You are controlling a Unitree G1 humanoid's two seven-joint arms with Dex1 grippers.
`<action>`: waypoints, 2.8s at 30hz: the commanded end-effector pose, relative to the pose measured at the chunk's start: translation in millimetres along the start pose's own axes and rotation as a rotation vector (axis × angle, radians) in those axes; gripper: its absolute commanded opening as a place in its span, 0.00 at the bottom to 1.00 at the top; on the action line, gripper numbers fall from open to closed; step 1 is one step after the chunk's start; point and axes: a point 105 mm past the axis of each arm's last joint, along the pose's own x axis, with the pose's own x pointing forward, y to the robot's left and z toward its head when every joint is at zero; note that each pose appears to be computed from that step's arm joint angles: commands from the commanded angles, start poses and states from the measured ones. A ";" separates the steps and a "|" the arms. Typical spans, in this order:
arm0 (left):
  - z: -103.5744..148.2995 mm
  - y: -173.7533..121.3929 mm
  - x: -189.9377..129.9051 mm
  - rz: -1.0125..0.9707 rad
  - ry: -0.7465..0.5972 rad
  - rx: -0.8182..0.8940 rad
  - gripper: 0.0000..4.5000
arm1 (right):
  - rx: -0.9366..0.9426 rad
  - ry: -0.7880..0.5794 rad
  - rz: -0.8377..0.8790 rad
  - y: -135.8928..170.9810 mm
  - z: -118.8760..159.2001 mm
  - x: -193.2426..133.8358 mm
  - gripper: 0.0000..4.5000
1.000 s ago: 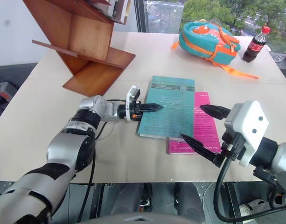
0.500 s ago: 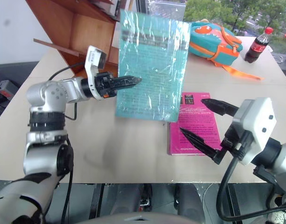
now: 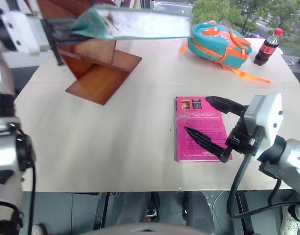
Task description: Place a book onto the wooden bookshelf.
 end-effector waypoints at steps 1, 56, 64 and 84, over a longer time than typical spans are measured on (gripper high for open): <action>-27.8 2.8 -15.2 -0.024 0.176 0.065 0.11 | -0.030 -0.038 0.016 0.3 6.4 3.4 1.00; 29.6 -108.5 97.5 0.888 -0.173 -1.194 0.01 | -0.182 -0.177 -0.019 -8.7 36.4 15.3 1.00; -10.8 -107.1 64.1 1.179 0.010 -1.226 0.01 | -0.180 -0.171 -0.038 -10.9 36.1 12.9 1.00; 30.8 -203.3 12.5 0.212 -0.017 -1.417 0.95 | -0.068 0.579 -0.304 -67.7 -87.8 -98.5 1.00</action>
